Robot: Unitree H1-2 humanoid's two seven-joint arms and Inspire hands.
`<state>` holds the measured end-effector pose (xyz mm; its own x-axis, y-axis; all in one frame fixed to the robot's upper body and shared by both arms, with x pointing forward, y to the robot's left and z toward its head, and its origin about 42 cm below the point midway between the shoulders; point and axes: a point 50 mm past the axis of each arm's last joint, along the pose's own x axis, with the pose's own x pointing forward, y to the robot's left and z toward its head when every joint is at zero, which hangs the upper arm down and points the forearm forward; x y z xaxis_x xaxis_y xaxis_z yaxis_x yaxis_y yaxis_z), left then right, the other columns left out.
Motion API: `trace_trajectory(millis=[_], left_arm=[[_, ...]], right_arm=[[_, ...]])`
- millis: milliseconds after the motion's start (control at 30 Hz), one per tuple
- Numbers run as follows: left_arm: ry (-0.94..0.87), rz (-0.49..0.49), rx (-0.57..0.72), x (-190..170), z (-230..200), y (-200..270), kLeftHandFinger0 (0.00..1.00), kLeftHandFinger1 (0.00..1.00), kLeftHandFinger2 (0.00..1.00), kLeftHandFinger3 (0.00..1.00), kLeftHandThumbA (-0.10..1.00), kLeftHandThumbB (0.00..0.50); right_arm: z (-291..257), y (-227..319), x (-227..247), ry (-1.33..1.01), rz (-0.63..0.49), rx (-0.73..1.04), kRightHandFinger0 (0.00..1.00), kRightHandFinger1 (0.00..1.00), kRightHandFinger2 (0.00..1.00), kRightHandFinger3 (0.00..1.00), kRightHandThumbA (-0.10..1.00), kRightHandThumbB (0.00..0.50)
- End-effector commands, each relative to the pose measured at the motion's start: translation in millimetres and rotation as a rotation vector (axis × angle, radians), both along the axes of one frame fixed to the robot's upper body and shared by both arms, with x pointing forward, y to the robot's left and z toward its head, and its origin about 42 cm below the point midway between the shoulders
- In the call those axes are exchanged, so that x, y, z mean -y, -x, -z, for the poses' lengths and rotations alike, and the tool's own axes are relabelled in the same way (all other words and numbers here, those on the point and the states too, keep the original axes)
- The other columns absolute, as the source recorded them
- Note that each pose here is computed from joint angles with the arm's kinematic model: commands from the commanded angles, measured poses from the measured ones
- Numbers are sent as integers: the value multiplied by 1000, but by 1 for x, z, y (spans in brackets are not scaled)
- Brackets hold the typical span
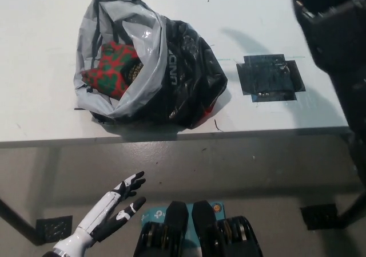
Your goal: The robot uses its right hand to pick up a bag of coffee beans and puts it in the black plastic bag, then the robot grabs the top of the bag and lifts it.
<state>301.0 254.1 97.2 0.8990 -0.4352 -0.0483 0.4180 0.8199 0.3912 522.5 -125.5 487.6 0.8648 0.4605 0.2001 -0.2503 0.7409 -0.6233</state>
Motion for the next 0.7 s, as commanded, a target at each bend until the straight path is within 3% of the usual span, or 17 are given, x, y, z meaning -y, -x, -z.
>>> trace_trajectory(millis=[0,100,200,267,300,500,533,600,667], left_arm=[[71,-98,198,-25,-49,-40,1000,1000,1000,1000,965,324],[73,-102,205,-26,-51,-42,1000,1000,1000,1000,979,327],[77,-108,216,-26,-54,-46,1000,1000,1000,1000,989,331],[88,-110,218,-27,-55,-47,1000,1000,1000,1000,991,341],[90,-111,218,-27,-55,-48,1000,1000,1000,1000,992,341],[88,-119,226,-29,-59,-51,1000,1000,1000,1000,998,346],[89,-118,228,-29,-59,-51,1000,1000,1000,1000,998,346],[86,-117,231,-28,-60,-52,1000,1000,1000,1000,1000,338],[81,-118,234,-31,-60,-52,1000,1000,1000,1000,1000,337]], right_arm=[[-97,255,166,2,-45,820,1000,1000,1000,1000,1000,388],[-69,273,178,-38,-41,806,1000,1000,1000,1000,1000,362],[-27,298,186,-91,-7,788,1000,1000,1000,1000,1000,381],[-4,310,182,-124,-17,769,1000,1000,1000,1000,1000,332],[2,312,181,-137,-25,755,1000,1000,1000,1000,1000,336],[60,314,164,-348,-160,666,1000,1000,1000,1000,1000,432],[70,315,159,-385,-182,641,1000,1000,1000,1000,1000,423],[88,316,149,-429,-191,603,1000,1000,1000,1000,1000,430],[119,321,132,-523,-177,497,1000,1000,1000,1000,1000,474]])
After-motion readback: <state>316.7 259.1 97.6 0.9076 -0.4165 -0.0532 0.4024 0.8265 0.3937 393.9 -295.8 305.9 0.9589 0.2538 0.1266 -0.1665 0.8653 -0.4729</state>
